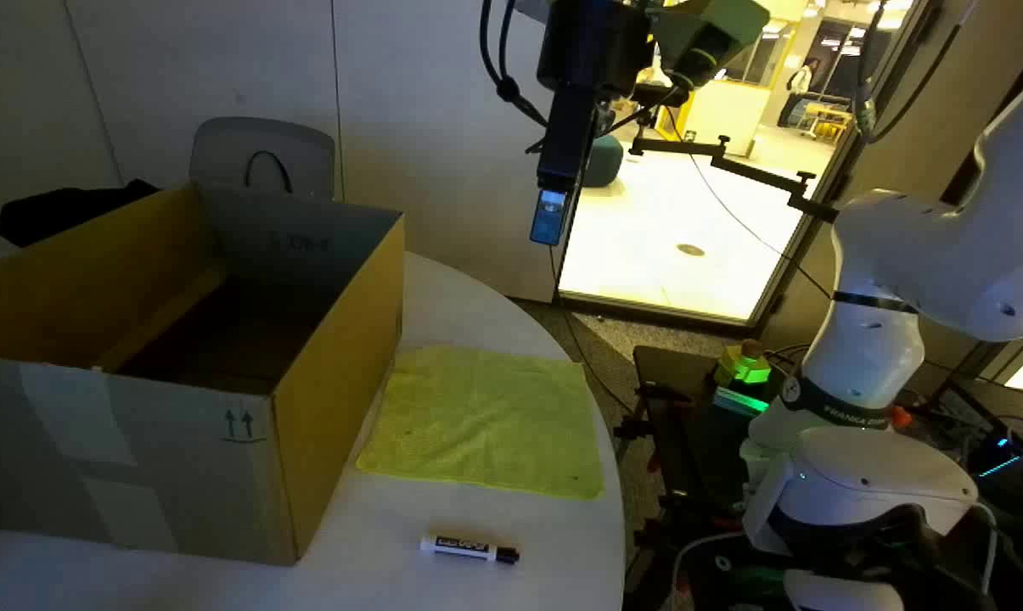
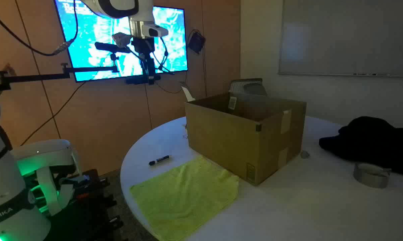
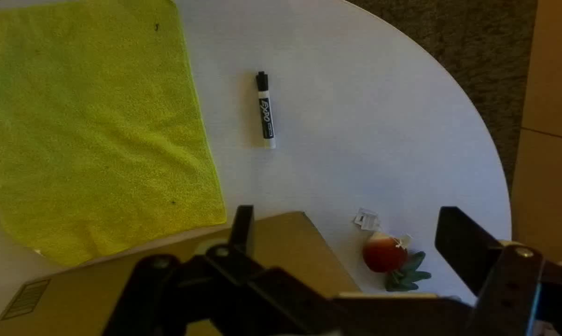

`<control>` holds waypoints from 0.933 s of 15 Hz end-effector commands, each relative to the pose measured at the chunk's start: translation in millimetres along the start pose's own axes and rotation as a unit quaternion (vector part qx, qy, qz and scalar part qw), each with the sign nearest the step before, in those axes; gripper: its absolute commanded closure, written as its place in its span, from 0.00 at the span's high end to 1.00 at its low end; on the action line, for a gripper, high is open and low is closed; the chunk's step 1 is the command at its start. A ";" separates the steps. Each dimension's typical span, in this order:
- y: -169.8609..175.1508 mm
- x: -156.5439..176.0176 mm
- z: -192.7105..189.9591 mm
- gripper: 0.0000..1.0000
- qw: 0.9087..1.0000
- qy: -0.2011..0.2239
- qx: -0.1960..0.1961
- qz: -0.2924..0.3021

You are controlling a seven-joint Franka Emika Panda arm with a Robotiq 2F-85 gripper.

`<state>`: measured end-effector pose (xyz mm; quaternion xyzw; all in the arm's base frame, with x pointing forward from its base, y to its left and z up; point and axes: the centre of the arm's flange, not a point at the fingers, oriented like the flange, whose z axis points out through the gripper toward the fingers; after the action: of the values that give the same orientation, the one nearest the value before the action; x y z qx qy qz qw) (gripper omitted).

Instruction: Put the marker on the green towel then wrap the marker in the towel and put it in the box

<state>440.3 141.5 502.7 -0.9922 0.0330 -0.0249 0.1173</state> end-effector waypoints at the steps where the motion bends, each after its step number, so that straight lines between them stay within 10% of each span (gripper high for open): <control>1: -0.8 0.7 -2.3 1.00 1.000 0.002 0.001 -0.001; 14: -21.1 19.7 157.8 1.00 0.998 -0.006 -0.023 -0.056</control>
<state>463.2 173.6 391.1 -0.9942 0.0000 -0.0276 0.1039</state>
